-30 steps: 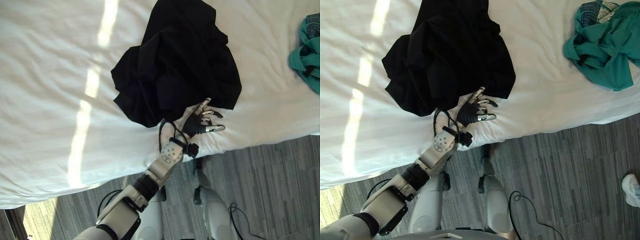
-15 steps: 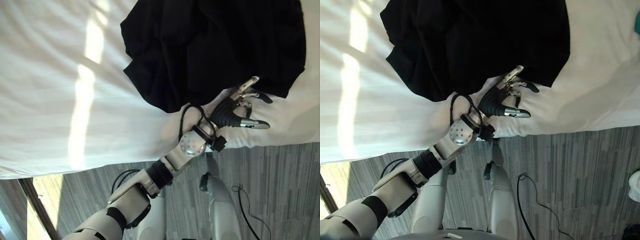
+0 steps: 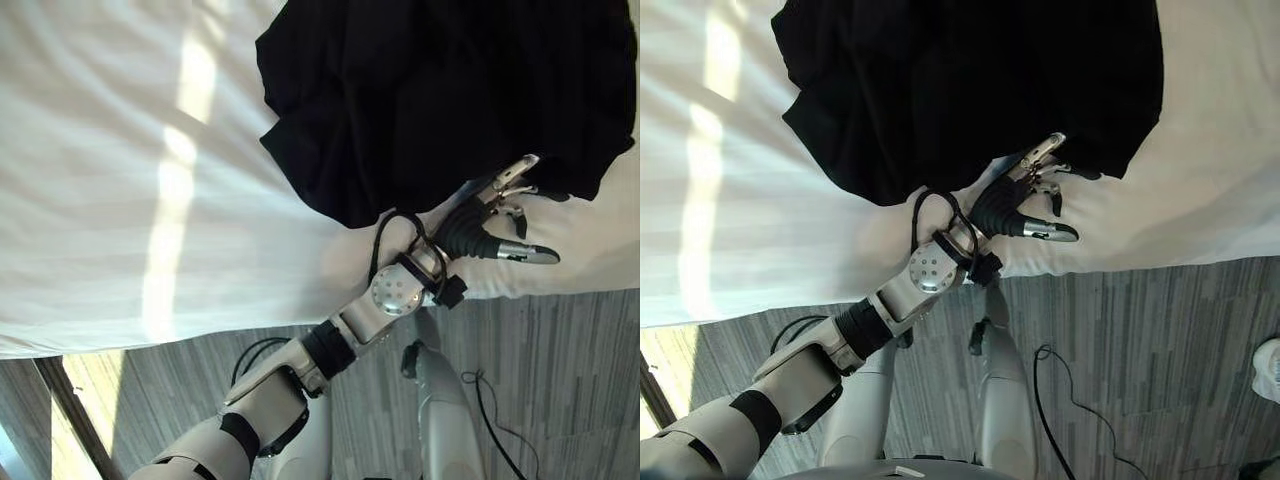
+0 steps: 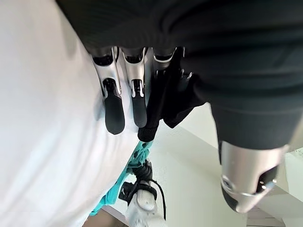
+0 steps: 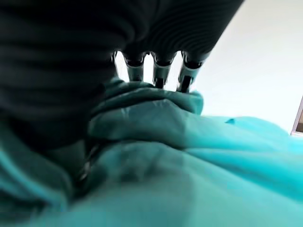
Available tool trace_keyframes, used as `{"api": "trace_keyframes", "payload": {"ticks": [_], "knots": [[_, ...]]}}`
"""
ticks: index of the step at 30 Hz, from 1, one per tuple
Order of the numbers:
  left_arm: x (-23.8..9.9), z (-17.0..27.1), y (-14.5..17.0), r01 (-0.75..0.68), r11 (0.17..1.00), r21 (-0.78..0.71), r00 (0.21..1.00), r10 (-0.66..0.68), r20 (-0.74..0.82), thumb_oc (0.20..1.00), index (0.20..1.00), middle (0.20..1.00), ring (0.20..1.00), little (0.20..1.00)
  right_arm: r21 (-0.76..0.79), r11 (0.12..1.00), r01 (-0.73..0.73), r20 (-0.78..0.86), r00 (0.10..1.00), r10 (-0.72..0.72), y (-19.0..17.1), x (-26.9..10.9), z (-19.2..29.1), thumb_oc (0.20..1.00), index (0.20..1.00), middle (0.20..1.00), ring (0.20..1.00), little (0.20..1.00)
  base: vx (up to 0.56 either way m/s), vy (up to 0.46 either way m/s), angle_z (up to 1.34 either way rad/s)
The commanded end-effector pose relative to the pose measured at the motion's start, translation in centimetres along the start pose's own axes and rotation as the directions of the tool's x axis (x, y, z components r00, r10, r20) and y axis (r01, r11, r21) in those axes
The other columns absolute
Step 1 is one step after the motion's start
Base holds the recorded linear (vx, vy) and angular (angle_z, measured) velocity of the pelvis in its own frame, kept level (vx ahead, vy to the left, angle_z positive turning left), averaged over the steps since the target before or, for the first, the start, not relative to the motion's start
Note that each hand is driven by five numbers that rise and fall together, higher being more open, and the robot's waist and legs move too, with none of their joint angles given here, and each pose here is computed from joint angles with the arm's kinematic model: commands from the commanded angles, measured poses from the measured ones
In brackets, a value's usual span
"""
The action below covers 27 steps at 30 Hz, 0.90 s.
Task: Pick up bed clothes into laundry basket.
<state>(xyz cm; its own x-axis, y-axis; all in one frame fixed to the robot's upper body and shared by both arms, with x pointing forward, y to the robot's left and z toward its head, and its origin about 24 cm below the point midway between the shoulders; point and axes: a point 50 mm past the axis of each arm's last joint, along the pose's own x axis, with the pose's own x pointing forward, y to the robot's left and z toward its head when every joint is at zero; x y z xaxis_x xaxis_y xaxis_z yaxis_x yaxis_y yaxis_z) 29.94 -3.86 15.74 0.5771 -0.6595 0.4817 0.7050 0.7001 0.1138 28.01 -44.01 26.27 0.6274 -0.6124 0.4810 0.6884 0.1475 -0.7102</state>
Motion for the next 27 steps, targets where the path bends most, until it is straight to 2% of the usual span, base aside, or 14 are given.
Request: {"api": "trace_keyframes", "payload": {"ticks": [1,2,4,5,6,11,13,18,19,20,21,23,24,27], "knots": [[-19.0,-12.2,11.7,-0.611,0.774,0.166,0.408,0.487,-0.772,1.0,1.0,1.0,1.0,1.0,0.004,0.97,-0.243,-0.069,0.968,0.243,3.7,-2.7,-3.1,0.2,0.2,0.2,0.2,0.2,0.1,-0.034,0.06],[-23.7,-13.0,11.9,-0.727,0.662,0.183,0.254,0.506,-0.825,1.0,1.0,1.0,1.0,1.0,0.063,0.924,-0.376,-0.13,0.915,0.381,7.7,-6.5,-5.6,0.2,0.2,0.2,0.2,0.2,0.13,-0.033,0.0],[-28.1,-13.1,12.0,-0.791,0.562,0.241,0.107,0.514,-0.851,1.0,1.0,1.0,1.0,1.0,0.151,0.858,-0.492,-0.222,0.829,0.514,11.7,-11.7,-8.4,0.2,0.2,0.2,0.2,0.2,0.09,-0.018,-0.04],[-28.2,-13.1,12.1,-0.79,0.564,0.242,0.107,0.515,-0.851,1.0,1.0,1.0,1.0,1.0,0.153,0.858,-0.491,-0.224,0.828,0.514,11.7,-11.7,-8.4,0.2,0.2,0.2,0.2,0.2,0.1,-0.021,0.0],[-32.0,-12.6,12.2,-0.806,0.495,0.323,-0.017,0.527,-0.85,1.0,1.0,1.0,1.0,1.0,0.249,0.797,-0.55,-0.3,0.739,0.604,14.5,-16.3,-10.2,0.2,0.2,0.2,0.2,0.2,0.12,-0.011,0.0],[-37.8,-9.7,14.0,-0.792,0.371,0.485,-0.171,0.628,-0.76,1.0,1.0,1.0,1.0,1.0,0.39,0.708,-0.588,-0.378,0.599,0.706,16.5,-23.5,-12.6,0.2,0.2,0.2,0.2,0.2,0.13,-0.008,-0.09],[-41.4,-5.5,17.2,-0.776,0.227,0.589,-0.255,0.741,-0.622,1.0,1.0,1.0,1.0,1.0,0.441,0.678,-0.588,-0.388,0.556,0.735,16.7,-25.8,-13.2,0.2,0.2,0.2,0.2,0.2,0.23,0.008,-0.2],[-41.3,1.7,23.4,-0.77,0.042,0.636,-0.239,0.906,-0.35,1.0,1.0,1.0,1.0,1.0,0.495,0.59,-0.638,-0.408,0.429,0.806,17.6,-29.9,-13.9,0.2,0.2,0.2,0.2,0.2,0.12,0.013,-0.07],[-40.2,6.4,26.8,-0.679,-0.021,0.733,-0.233,0.954,-0.188,1.0,1.0,1.0,1.0,1.0,0.505,0.509,-0.697,-0.425,0.312,0.85,18.4,-33.1,-14.1,0.2,0.2,0.2,0.2,0.2,0.14,-0.006,0.19],[-40.1,6.6,26.9,-0.677,-0.022,0.736,-0.231,0.955,-0.184,1.0,1.0,1.0,1.0,1.0,0.509,0.507,-0.696,-0.423,0.311,0.851,18.5,-33.2,-14.0,0.2,0.2,0.2,0.2,0.2,0.16,-0.015,0.44],[-39.4,9.5,28.6,-0.565,-0.05,0.824,-0.223,0.97,-0.094,1.0,1.0,1.0,1.0,1.0,0.512,0.391,-0.765,-0.445,0.153,0.882,18.6,-38.2,-14.4,0.2,0.2,0.2,0.2,0.2,0.11,-0.018,0.64],[-38.5,10.7,29.3,-0.54,-0.059,0.84,-0.192,0.98,-0.055,1.0,1.0,1.0,1.0,1.0,0.523,0.335,-0.783,-0.457,0.074,0.886,18.4,-40.4,-14.6,0.2,0.2,0.2,0.2,0.2,0.12,-0.016,0.88],[-37.3,12.1,29.9,-0.504,-0.073,0.861,-0.138,0.99,0.003,1.0,1.0,1.0,1.0,1.0,0.553,0.252,-0.794,-0.476,-0.053,0.878,18.1,-43.8,-14.7,0.2,0.2,0.2,0.2,0.2,0.14,-0.01,1.08],[-36.9,12.9,29.9,-0.493,-0.11,0.863,-0.121,0.991,0.057,1.0,1.0,1.0,1.0,1.0,0.591,0.193,-0.783,-0.478,-0.147,0.866,17.6,-46.5,-14.6,0.2,0.2,0.2,0.2,0.2,0.1,0.005,0.8]]}}
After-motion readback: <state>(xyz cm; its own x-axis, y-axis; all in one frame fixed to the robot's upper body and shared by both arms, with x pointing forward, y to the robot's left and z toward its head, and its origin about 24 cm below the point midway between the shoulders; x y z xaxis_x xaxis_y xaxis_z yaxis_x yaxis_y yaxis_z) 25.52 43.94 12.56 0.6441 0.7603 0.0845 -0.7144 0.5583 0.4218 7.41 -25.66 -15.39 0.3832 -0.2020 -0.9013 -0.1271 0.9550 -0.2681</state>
